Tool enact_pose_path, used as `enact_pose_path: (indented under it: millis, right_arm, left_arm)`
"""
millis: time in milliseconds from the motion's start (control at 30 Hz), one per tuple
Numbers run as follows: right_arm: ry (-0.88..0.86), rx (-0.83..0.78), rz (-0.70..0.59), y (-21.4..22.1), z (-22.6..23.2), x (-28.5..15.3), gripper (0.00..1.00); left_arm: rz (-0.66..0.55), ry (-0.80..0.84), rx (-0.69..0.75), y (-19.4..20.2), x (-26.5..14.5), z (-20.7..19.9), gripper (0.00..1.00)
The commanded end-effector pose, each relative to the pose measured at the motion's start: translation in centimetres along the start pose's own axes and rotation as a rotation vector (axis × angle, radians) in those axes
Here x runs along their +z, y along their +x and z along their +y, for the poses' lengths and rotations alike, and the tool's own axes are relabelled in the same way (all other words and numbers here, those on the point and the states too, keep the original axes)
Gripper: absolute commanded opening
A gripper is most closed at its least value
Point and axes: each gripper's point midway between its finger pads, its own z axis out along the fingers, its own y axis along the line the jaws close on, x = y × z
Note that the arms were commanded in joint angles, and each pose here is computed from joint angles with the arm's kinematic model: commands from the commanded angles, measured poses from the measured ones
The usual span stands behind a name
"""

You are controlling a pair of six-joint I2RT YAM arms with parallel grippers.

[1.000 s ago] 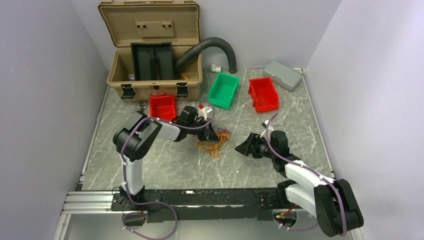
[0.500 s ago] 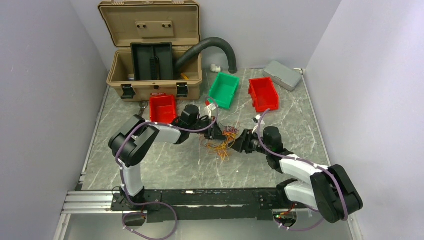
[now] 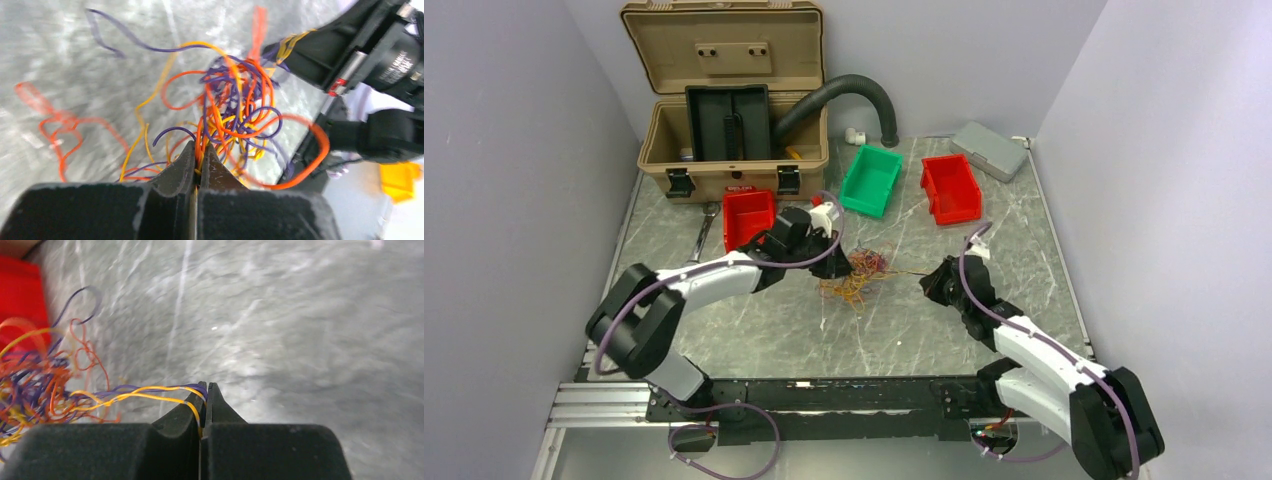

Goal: Untangle the cables
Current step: Untie the cable.

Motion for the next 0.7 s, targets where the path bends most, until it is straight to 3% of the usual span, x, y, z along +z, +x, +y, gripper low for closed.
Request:
enact_pose_path:
  millis: [0, 100, 233, 333, 367, 400, 433, 567, 667]
  right_arm:
    - [0.354, 0.114, -0.184, -2.9, -6.2, -1.8, 0.0]
    - [0.423, 0.16, -0.236, -3.5, -7.3, -2.6, 0.0]
    - [0.47, 0.179, -0.271, -4.2, -7.9, -3.2, 0.0]
    - [0.371, 0.089, -0.231, -4.5, -6.0, -2.5, 0.04]
    - [0.284, 0.02, -0.187, -4.3, -4.3, -2.1, 0.28]
    - [0.164, -0.057, -0.137, -3.9, -2.1, -1.6, 0.59]
    - [0.057, -0.097, -0.108, -3.6, -0.2, -1.5, 0.74]
    - [-0.401, -0.19, -0.054, -1.5, 7.0, -2.5, 0.82]
    - [-0.544, -0.203, 0.01, -0.4, 9.4, -2.9, 0.82]
  left_arm:
    - [-0.05, -0.4, 0.047, -0.6, -4.3, 6.1, 0.0]
    - [-0.092, -0.527, 0.023, -0.7, -6.4, 7.9, 0.0]
    - [-0.086, -0.577, 0.01, -0.3, -7.4, 8.7, 0.0]
    - [-0.08, -0.566, 0.016, -0.1, -7.3, 8.6, 0.0]
    - [-0.078, -0.53, 0.03, -0.2, -6.9, 8.1, 0.02]
    - [-0.077, -0.478, 0.05, -0.3, -6.5, 7.3, 0.05]
    - [-0.073, -0.428, 0.067, -0.3, -6.1, 6.6, 0.09]
    - [-0.068, -0.282, 0.104, -0.3, -5.1, 4.4, 0.2]
    - [-0.046, -0.235, 0.107, 0.0, -4.7, 3.7, 0.19]
